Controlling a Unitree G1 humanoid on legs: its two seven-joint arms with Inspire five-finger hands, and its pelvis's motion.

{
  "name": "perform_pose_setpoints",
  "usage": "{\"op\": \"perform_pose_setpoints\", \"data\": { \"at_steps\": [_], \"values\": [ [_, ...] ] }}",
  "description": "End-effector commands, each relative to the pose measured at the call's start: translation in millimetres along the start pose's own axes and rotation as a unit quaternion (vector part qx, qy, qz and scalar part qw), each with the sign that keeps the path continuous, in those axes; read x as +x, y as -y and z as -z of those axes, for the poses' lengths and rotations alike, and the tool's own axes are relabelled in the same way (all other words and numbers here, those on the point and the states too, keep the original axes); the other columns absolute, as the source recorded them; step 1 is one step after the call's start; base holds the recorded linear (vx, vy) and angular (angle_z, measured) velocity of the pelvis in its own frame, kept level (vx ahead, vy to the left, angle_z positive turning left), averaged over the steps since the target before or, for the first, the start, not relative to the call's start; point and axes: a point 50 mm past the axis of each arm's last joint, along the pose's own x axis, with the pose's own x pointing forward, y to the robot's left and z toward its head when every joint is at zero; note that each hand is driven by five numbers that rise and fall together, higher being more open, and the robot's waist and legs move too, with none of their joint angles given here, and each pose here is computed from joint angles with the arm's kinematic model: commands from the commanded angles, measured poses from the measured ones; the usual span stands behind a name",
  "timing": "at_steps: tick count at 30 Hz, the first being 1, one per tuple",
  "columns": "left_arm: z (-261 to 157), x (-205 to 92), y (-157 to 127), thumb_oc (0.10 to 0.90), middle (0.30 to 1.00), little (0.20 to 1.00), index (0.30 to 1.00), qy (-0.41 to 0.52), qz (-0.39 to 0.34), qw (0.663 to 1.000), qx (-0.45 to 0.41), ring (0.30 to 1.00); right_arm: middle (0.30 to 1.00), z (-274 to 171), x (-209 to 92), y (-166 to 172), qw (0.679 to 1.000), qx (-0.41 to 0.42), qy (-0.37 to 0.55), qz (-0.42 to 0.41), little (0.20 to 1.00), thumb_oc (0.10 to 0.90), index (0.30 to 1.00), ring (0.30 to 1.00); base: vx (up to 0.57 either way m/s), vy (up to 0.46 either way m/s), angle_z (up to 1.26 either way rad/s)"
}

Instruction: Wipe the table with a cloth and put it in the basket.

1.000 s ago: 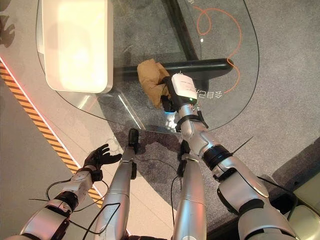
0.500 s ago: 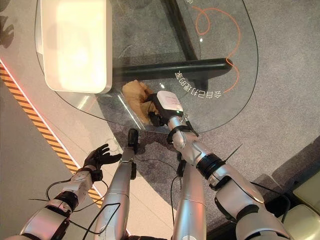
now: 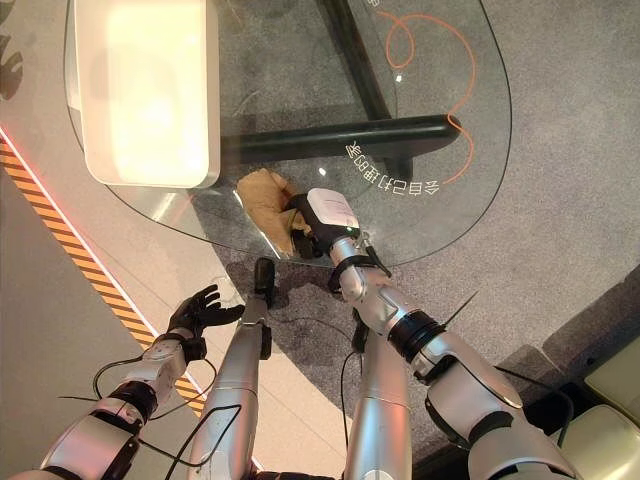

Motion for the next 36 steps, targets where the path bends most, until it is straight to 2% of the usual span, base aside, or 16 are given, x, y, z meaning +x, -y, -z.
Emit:
{"op": "perform_pose_setpoints", "data": {
  "at_steps": [1, 4, 8, 13, 20, 25, 32, 36],
  "values": [
    [-11.4, -2.3, -20.9, 0.8, 0.9, 0.9, 0.9, 0.058, -0.105, 0.988, -0.099, 0.9, 0.3, -46.1, -4.8, -13.8, 0.99, 0.119, 0.067, 0.046, 0.2, 0.1, 0.3, 0.3, 0.0, 0.0, 0.0],
    [-34.3, -2.4, -31.9, 0.8, 0.9, 0.9, 0.9, 0.103, -0.158, 0.964, -0.185, 0.9, 0.3, -37.8, -2.4, -0.3, 0.976, 0.178, 0.033, 0.118, 0.2, 0.1, 0.3, 0.3, 0.0, -0.029, 0.01],
    [-54.7, -5.4, -39.2, 0.8, 0.9, 0.9, 0.9, 0.148, -0.198, 0.936, -0.249, 0.9, 0.3, -34.0, -0.3, 19.3, 0.951, 0.235, 0.017, 0.198, 0.2, 0.1, 0.3, 0.3, 0.0, -0.061, 0.02],
    [-88.0, -12.9, -47.3, 0.8, 0.9, 0.9, 0.9, 0.231, -0.185, 0.9, -0.318, 0.9, 0.3, -34.6, -4.2, 58.6, 0.91, 0.291, 0.03, 0.293, 0.2, 0.1, 0.3, 0.3, 0.0, -0.024, 0.04],
    [-97.7, -21.8, -60.4, 0.8, 0.9, 0.9, 0.9, 0.273, -0.185, 0.867, -0.373, 0.9, 0.3, -35.5, -21.4, 77.7, 0.893, 0.291, 0.066, 0.338, 0.2, 0.1, 0.3, 0.3, 0.0, 0.002, 0.01],
    [-111.8, -33.4, -72.4, 0.8, 0.9, 0.9, 0.9, 0.323, -0.18, 0.828, -0.422, 0.9, 0.3, -31.3, -39.0, 93.0, 0.869, 0.299, 0.1, 0.382, 0.2, 0.1, 0.3, 0.3, 0.0, 0.0, -0.01],
    [-138.3, -51.2, -62.1, 0.8, 0.9, 0.9, 0.9, 0.386, -0.162, 0.801, -0.427, 0.9, 0.3, -41.9, -52.5, 114.7, 0.842, 0.311, 0.154, 0.414, 0.2, 0.1, 0.3, 0.3, 0.0, 0.0, 0.0],
    [-155.5, -69.1, -48.2, 0.8, 0.9, 0.9, 0.9, 0.446, -0.11, 0.769, -0.445, 0.9, 0.3, -52.7, -62.3, 126.2, 0.827, 0.311, 0.2, 0.423, 0.2, 0.1, 0.3, 0.3, 0.0, 0.0, 0.0]
  ]
}}
